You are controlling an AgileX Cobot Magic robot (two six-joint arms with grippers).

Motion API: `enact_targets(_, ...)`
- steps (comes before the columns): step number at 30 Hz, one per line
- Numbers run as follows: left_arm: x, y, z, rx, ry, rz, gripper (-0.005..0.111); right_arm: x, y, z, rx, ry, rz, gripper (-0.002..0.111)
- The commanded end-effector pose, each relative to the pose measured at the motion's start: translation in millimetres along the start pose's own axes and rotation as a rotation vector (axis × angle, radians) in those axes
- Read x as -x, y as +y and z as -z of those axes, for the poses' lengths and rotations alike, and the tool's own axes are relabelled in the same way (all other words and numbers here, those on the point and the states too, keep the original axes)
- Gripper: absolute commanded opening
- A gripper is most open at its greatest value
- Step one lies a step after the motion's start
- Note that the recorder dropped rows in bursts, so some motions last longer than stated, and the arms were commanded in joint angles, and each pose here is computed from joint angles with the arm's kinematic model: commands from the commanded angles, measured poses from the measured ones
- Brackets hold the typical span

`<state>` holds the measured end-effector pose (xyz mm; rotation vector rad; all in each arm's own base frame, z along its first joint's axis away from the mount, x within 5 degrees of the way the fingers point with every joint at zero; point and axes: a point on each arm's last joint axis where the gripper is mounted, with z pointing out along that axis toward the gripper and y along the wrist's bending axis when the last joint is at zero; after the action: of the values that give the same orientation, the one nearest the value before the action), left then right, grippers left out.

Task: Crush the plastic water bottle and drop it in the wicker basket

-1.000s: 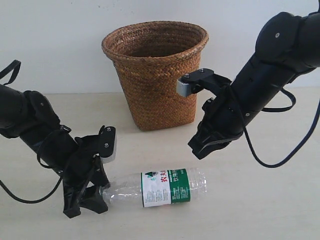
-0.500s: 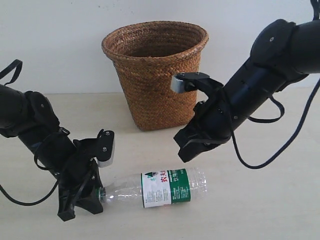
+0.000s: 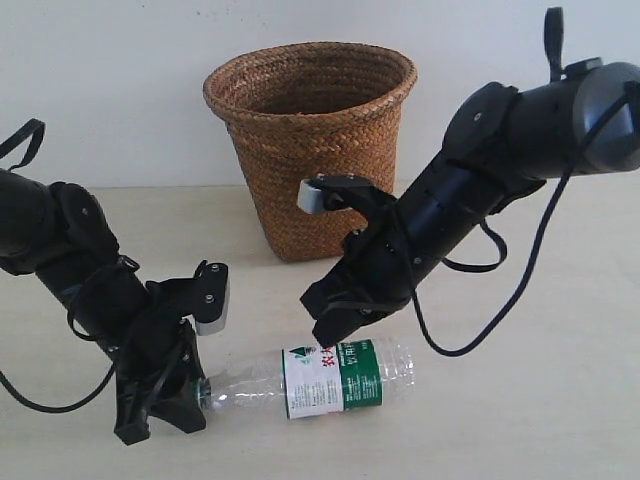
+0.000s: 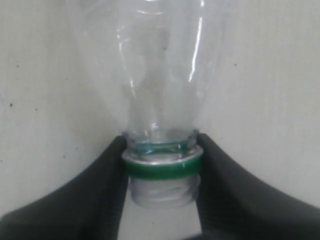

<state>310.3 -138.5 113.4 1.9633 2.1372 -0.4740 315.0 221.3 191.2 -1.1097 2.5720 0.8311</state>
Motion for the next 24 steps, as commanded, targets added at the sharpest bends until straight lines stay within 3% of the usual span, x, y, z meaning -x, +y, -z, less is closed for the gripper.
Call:
enact_targets(1,2.6,-0.8,-0.1,-0.009,-0.004,0.017,0.004,1.4,0.7,-12.7,0.019,0.027,0.002,0.0)
enact_targets(12,2.4,0.0,-0.1,0.0,-0.002,0.036,0.004,-0.9,2.5,-15.2,0.054,0.064,0.001,0.0)
enact_targets(24,2.4,1.4,-0.1,0.015,-0.002,0.038,0.004,-8.1,-16.8,-38.9,-0.004,0.107,0.004,0.0)
